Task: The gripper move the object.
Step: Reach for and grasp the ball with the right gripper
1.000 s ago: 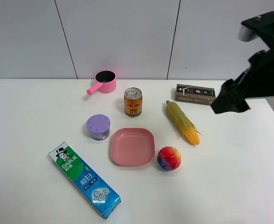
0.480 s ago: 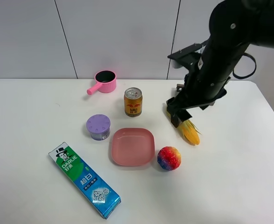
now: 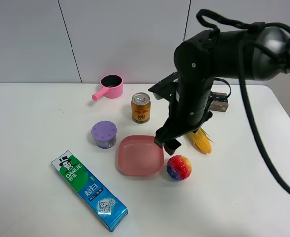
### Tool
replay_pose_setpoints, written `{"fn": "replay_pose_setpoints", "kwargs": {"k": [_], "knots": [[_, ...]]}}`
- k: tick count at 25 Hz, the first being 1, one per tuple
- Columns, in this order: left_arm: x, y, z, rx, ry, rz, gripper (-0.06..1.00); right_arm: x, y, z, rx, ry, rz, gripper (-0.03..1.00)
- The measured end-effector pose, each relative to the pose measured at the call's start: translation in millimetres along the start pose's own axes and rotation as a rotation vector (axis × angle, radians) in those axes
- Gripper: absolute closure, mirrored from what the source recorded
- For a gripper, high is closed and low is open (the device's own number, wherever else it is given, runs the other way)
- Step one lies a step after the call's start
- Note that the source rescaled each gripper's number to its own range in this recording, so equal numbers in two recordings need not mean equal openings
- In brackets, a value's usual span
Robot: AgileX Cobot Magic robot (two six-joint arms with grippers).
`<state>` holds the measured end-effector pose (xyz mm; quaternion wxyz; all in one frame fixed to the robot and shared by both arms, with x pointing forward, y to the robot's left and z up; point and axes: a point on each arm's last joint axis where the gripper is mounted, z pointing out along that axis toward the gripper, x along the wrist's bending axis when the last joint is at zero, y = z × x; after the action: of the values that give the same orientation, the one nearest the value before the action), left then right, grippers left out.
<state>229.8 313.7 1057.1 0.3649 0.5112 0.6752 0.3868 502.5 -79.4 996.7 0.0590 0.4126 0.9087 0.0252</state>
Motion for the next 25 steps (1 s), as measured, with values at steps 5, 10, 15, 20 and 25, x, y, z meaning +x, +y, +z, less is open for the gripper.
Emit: {"fn": "replay_pose_setpoints", "kwargs": {"k": [5,10,15,20,25], "knots": [[0.0,0.0,0.0,0.0,0.0,0.0,-0.06,-1.4,-5.9,13.5,0.047,-0.018,-0.002,0.3],[0.0,0.0,0.0,0.0,0.0,0.0,-0.06,-1.0,-20.6,35.3,0.077,-0.014,0.002,0.3],[0.0,0.0,0.0,0.0,0.0,0.0,-0.06,0.8,-25.4,47.4,0.046,-0.007,0.024,0.3],[0.0,0.0,0.0,0.0,0.0,0.0,-0.06,1.0,-19.4,48.1,-0.024,-0.004,0.028,0.3],[0.0,0.0,0.0,0.0,0.0,0.0,-0.06,-10.6,-15.2,56.4,-0.049,-0.002,0.084,0.3]]}}
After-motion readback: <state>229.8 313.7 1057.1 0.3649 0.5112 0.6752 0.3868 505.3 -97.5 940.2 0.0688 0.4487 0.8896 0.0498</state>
